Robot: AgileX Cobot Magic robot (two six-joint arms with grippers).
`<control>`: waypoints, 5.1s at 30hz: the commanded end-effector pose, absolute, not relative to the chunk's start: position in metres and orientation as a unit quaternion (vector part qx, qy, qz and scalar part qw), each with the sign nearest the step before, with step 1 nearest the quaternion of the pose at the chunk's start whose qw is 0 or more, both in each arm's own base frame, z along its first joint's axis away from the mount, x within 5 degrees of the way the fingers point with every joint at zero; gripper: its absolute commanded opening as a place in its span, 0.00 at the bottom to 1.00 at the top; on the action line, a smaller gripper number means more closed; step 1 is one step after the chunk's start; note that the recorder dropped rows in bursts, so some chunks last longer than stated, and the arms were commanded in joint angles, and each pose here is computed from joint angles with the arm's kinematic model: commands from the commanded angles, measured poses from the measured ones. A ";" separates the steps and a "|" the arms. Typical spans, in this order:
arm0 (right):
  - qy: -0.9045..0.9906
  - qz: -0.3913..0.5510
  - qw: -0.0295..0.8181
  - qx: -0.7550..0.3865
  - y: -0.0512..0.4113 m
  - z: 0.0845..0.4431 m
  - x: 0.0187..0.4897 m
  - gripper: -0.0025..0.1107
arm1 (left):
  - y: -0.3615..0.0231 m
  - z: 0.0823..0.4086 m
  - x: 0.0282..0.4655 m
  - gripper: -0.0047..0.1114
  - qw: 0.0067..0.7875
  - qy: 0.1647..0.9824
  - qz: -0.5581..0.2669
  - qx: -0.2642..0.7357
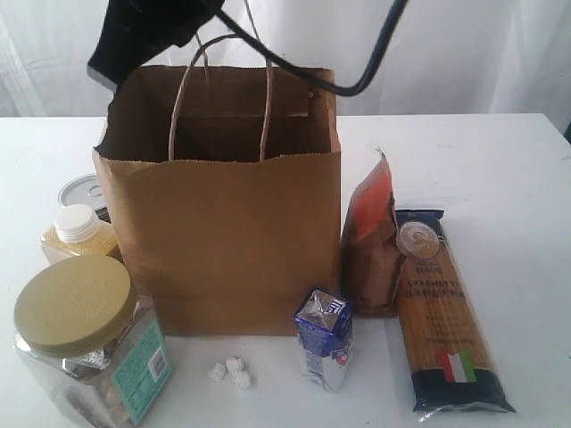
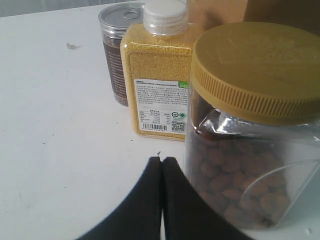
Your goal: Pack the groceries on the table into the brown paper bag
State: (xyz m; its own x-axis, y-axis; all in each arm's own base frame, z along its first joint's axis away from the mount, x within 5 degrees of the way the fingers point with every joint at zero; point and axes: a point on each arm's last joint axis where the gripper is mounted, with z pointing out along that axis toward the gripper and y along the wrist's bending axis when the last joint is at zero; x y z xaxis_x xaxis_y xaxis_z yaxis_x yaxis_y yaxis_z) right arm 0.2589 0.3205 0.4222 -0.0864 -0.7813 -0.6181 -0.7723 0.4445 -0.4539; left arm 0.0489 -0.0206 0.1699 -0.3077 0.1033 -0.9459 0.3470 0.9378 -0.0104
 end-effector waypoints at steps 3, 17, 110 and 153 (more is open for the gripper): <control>0.744 0.003 0.384 -0.546 0.327 0.410 0.262 0.06 | -0.020 0.169 0.049 0.04 0.572 0.801 -0.110 0.134; 0.745 0.012 0.380 -0.549 0.329 0.408 0.262 0.48 | -0.020 0.169 0.049 0.04 0.572 0.801 -0.110 0.134; 0.850 0.091 0.146 -0.498 0.290 0.142 0.188 0.44 | -0.020 0.169 0.049 0.04 0.572 0.801 -0.110 0.134; 0.857 0.090 0.146 -0.486 0.279 0.171 0.181 0.44 | -0.020 0.169 0.049 0.04 0.572 0.801 -0.110 0.134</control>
State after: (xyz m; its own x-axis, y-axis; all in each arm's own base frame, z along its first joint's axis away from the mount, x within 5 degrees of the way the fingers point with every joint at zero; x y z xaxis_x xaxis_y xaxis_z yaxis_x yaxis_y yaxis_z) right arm 0.1778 0.2774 0.1770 -0.4712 -0.8197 -0.3258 -0.8682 0.4961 0.0076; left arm 0.0489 -0.0206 0.1699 -0.3077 0.1033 -0.9459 0.3470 0.9378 -0.0104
